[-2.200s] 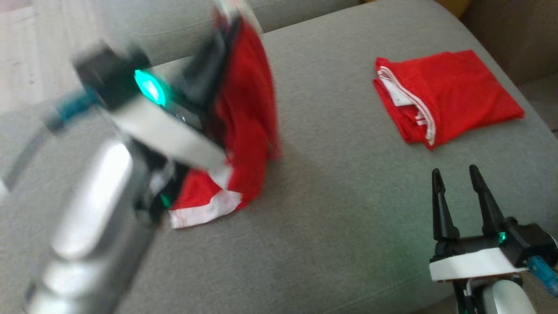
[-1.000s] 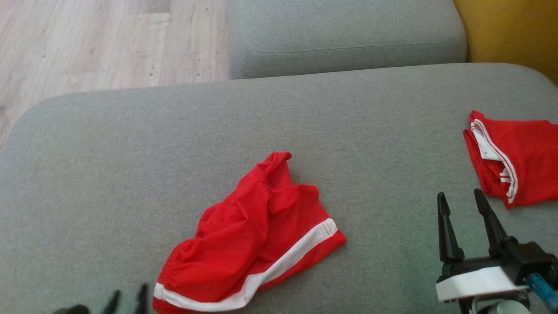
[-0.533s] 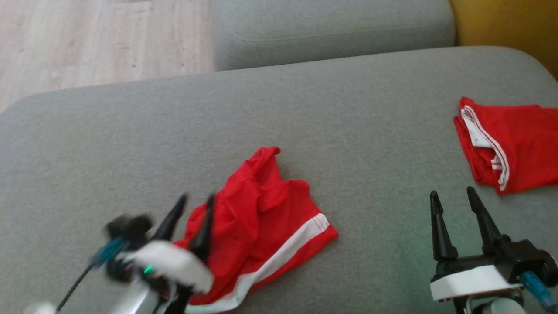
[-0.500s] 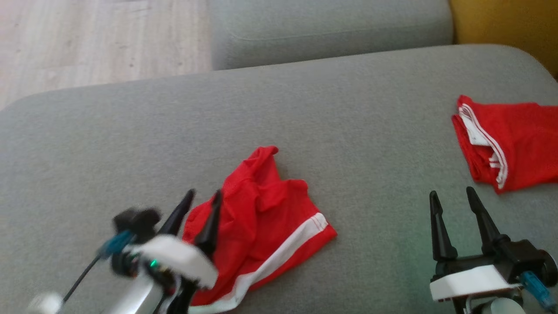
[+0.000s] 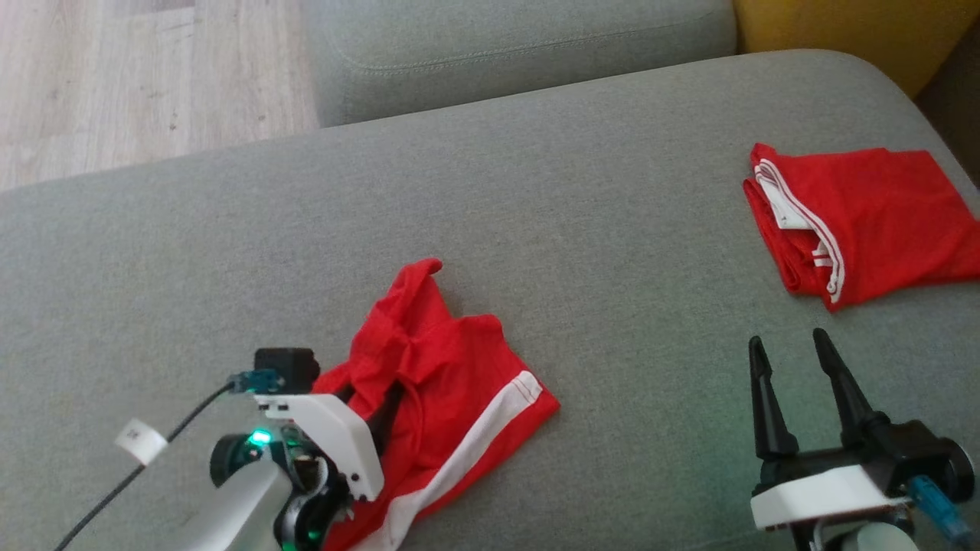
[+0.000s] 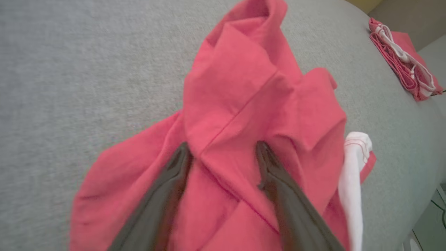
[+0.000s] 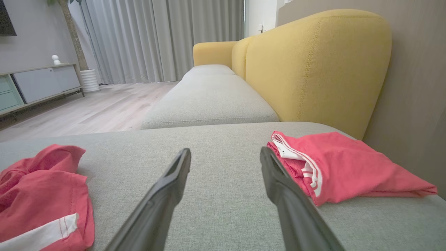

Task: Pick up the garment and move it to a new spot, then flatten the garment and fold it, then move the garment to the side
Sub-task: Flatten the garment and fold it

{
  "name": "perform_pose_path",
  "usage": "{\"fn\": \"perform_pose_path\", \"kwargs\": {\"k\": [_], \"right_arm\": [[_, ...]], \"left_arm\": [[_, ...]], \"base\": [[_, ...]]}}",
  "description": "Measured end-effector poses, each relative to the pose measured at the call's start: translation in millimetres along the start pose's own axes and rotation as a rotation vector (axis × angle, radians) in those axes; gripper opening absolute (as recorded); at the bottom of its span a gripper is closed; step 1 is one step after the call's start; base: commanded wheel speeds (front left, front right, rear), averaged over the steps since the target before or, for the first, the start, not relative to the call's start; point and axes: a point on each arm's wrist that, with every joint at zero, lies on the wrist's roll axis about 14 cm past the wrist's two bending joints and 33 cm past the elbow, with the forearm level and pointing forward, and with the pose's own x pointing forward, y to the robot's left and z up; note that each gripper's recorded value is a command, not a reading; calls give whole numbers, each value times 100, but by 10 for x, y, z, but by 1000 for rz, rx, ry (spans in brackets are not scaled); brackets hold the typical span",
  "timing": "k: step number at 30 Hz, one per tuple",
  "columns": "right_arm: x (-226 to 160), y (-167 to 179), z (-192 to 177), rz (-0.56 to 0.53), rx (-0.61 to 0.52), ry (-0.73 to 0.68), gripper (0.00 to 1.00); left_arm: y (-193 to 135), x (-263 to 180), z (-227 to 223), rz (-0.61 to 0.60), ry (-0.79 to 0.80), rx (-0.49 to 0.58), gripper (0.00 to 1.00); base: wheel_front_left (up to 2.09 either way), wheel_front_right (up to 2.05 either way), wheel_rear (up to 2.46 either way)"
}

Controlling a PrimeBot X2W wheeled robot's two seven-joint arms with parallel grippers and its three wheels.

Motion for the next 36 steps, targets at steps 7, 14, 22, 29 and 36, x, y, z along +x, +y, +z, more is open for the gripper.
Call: {"fn": "perform_pose_path", "kwargs": {"k": [7,14,22,29,36], "right_arm": [[-35,-25,30,-8,-3,-10,100],[-52,-39,63,-11,-3,-23,100],[-55,-30,89,-8,-4,-32,100],[-78,-70,77,-22,-4,-27,100],[-104,-105,49,-36,-4,-17,100]], "left_arm": [[-193,64,19,-67,-53,14,0],[-285,-77,610,-61,-349,82,0],[-611,-235,812,-94,-495,199,0],[-676,-224,549,-81,-484,239,0],[-529,-112,593,-56,-476,260,0]], "base": [[0,0,0],[0,0,0],[0,0,0],[0,0,0],[0,0,0]]}}
